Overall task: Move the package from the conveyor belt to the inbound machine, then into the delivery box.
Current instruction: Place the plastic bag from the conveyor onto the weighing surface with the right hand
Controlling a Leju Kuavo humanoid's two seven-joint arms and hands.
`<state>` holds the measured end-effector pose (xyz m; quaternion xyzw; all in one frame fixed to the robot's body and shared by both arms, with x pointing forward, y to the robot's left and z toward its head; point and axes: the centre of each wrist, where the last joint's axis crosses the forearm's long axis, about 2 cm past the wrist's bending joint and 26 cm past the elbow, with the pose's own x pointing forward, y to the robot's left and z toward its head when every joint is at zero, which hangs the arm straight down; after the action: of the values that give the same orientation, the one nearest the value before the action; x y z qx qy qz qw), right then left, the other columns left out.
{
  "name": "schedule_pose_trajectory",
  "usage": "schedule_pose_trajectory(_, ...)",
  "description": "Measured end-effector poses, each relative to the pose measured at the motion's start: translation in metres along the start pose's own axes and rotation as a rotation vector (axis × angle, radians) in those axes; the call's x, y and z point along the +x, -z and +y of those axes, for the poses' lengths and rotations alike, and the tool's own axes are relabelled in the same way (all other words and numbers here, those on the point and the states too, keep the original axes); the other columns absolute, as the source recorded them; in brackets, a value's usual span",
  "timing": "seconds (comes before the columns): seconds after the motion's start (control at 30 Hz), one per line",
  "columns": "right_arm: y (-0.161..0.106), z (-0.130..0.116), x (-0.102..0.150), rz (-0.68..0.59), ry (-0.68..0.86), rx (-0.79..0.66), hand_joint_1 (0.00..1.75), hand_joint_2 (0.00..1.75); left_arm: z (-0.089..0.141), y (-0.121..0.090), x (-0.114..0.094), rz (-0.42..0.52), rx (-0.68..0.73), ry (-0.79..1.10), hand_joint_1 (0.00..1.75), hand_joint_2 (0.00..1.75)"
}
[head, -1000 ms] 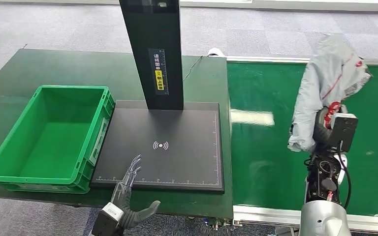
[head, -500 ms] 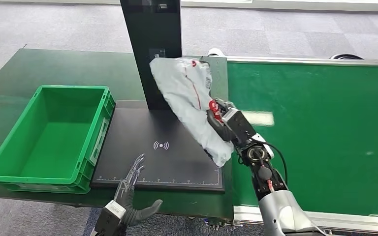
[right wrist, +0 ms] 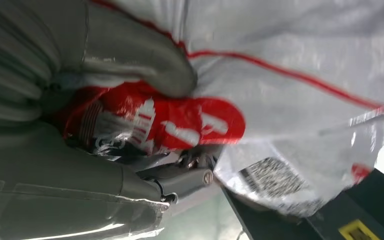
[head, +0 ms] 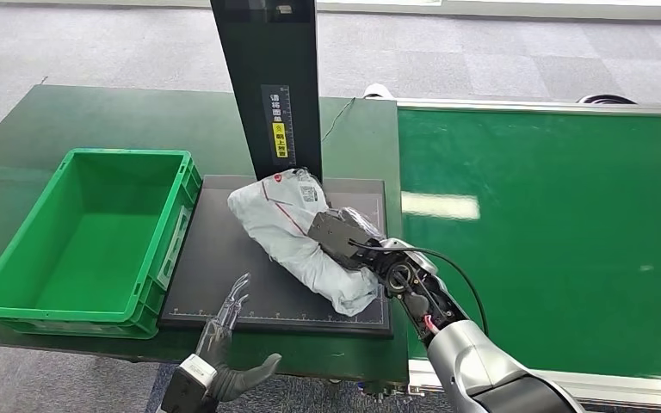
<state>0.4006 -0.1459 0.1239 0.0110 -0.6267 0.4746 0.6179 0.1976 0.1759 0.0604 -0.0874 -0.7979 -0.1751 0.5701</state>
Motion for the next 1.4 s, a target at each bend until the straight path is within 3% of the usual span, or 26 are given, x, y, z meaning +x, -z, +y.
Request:
schedule_pose_trajectory(0.1,0.000,0.005,0.000,-0.012,0.004,-0.002,0.00,1.75,0.000,0.001,0.001,0.006,-0.002,0.000,0.00,1.75)
schedule_pose_trajectory(0.23,-0.002,0.007,-0.004,-0.141,0.077,-0.046,0.00,1.75,0.001,0.003,0.001,0.003,-0.003,0.002,0.00,1.75)
schedule_pose_trajectory(0.53,-0.013,-0.008,0.000,-0.486,0.288,-0.330,0.00,1.75,0.002,0.000,0.000,0.005,0.003,0.010,0.00,1.75)
schedule_pose_trajectory(0.77,-0.037,-0.014,0.014,-0.633,0.297,-0.528,0.00,1.75,0.002,-0.011,0.001,0.017,0.028,0.019,0.00,1.75)
schedule_pose_trajectory(0.97,-0.079,0.016,0.021,-0.731,0.378,-0.655,0.00,1.75,0.001,-0.018,0.009,0.075,0.032,0.162,0.00,1.75)
schedule_pose_trajectory(1.2,-0.101,0.031,0.016,-0.711,0.406,-0.695,0.00,1.75,-0.015,0.007,0.019,0.133,0.029,0.519,0.00,1.75)
schedule_pose_trajectory(1.4,-0.111,0.043,0.008,-0.675,0.418,-0.703,0.00,1.75,-0.029,0.042,0.015,0.087,-0.007,0.681,0.00,1.75)
